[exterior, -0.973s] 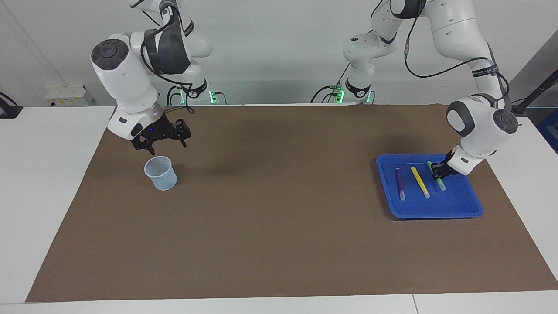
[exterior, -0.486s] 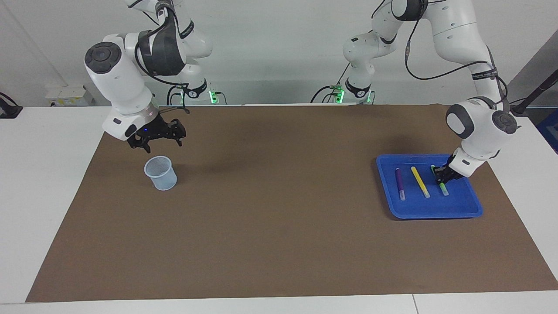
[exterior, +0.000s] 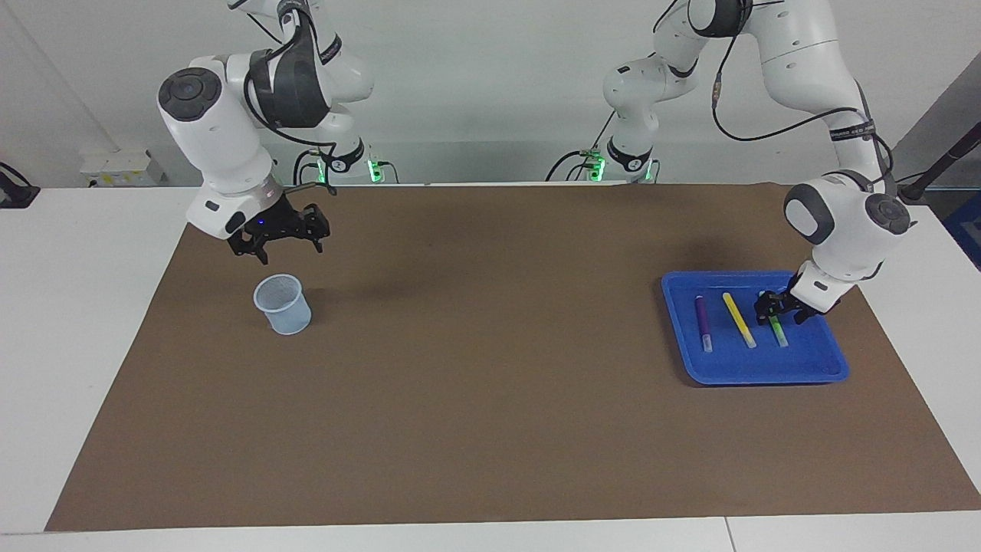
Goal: Right arm passes pens to left for tray arrangement
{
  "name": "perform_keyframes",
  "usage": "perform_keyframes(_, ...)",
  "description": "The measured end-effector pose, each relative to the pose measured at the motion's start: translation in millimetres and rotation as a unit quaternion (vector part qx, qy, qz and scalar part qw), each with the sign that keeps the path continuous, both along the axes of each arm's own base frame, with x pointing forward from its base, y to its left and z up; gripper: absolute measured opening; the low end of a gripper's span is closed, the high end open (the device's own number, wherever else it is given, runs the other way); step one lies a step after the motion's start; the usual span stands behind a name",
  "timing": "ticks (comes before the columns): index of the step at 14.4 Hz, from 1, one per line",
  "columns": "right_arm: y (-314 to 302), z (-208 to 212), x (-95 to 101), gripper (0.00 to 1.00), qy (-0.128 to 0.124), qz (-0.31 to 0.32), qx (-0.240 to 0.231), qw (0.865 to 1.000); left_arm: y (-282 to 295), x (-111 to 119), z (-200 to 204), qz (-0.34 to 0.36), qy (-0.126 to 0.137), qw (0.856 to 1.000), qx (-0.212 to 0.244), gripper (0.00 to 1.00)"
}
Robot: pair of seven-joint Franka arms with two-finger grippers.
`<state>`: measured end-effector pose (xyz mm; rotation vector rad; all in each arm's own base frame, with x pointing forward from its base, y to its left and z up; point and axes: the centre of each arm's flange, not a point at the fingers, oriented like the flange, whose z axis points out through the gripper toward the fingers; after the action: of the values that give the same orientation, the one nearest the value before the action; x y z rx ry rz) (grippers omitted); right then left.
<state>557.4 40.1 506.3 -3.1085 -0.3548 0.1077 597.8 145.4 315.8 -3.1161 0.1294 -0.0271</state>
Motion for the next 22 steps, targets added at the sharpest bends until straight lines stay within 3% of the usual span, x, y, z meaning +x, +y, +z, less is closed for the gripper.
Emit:
perform_keyframes(7, -1.0, 3.8, 2.6, 1.00, -0.010, -0.004, 0.001, 1.000, -4.2, 32.5, 77.5, 0.000, -0.006, 1.000, 0.000, 1.00)
perform_keyframes(13, -2.7, 5.3, 3.1, 1.00, -0.012, -0.007, 0.001, 1.000, -43.0, 51.5, 145.6, 0.038, -0.015, 0.999, 0.000, 1.00)
perform_keyframes(15, -3.6, 5.5, 3.3, 1.00, -0.013, -0.008, 0.001, 1.000, -68.2, 52.1, 170.0, 0.055, -0.016, 0.998, -0.001, 1.00)
perform_keyframes(19, -3.2, 8.0, 3.6, 1.00, -0.015, -0.007, 0.001, 1.000, -108.0, 41.1, 210.0, 0.069, 0.010, 0.998, -0.001, 1.00)
perform_keyframes(22, 2.9, 22.5, 3.8, 1.00, -0.023, -0.002, 0.001, 1.000, -109.9, 27.1, 247.7, 0.070, -0.003, 0.998, 0.000, 1.00)
